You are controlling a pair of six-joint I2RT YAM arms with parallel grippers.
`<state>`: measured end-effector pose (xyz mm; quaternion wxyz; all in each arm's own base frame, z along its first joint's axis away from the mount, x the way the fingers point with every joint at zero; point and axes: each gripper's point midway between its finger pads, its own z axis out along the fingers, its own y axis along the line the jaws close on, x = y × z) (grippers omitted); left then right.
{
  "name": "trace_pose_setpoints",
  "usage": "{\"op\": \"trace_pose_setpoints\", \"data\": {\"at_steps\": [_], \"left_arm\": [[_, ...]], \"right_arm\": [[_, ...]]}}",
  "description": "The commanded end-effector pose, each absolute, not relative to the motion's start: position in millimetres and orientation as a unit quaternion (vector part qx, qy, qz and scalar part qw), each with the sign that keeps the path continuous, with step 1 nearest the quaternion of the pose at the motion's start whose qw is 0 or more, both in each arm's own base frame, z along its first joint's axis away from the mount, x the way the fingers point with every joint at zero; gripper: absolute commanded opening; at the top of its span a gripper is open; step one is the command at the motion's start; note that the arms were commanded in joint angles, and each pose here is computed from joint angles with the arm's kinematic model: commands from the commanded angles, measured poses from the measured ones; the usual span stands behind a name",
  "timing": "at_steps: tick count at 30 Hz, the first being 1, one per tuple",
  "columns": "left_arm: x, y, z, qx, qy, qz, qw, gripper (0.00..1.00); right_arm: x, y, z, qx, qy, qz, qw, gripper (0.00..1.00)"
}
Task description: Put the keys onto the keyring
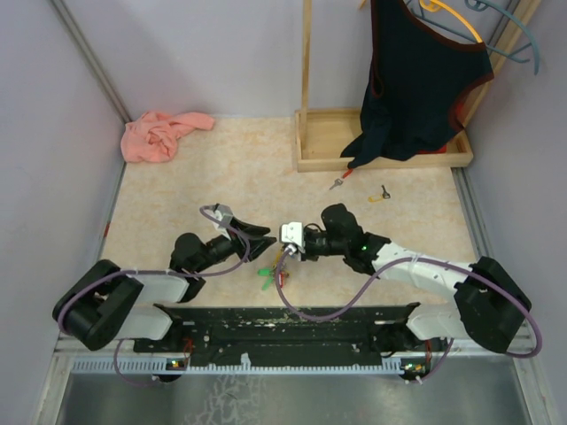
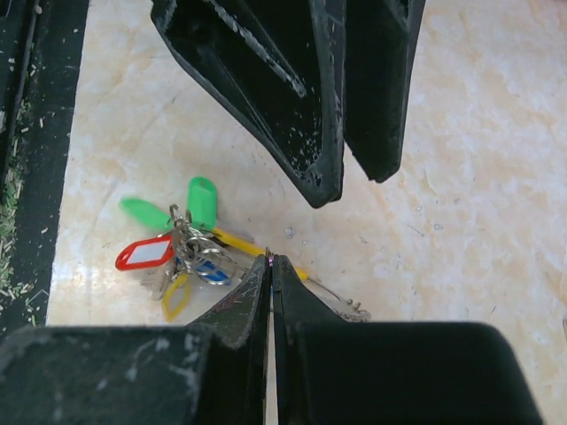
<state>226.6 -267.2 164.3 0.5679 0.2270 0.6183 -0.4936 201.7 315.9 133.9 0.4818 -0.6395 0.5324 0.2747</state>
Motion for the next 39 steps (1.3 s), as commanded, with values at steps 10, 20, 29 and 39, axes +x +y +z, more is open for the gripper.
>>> {"op": "trace_pose_setpoints", "data": {"at_steps": [10, 20, 29, 39], "left_arm": [[243, -238, 141, 0.251, 0.656, -0.371, 0.607, 0.94], [244, -241, 133, 0.316, 0.634, -0.340, 0.619, 0.92], [233, -264, 133, 0.417, 0.578, -0.356, 0.604, 0.77], [245, -255, 143, 0.395, 0.597, -0.329, 0.616, 0.33]], "right_arm": [[213, 327, 184, -0.656, 0.482, 0.276, 0.512, 0.00], [208, 331, 187, -0.674, 0.466, 0.285, 0.496, 0.00], [205, 332, 190, -0.680, 0.458, 0.291, 0.494, 0.00], [203, 334, 189, -0.684, 0.455, 0.297, 0.486, 0.00]]}}
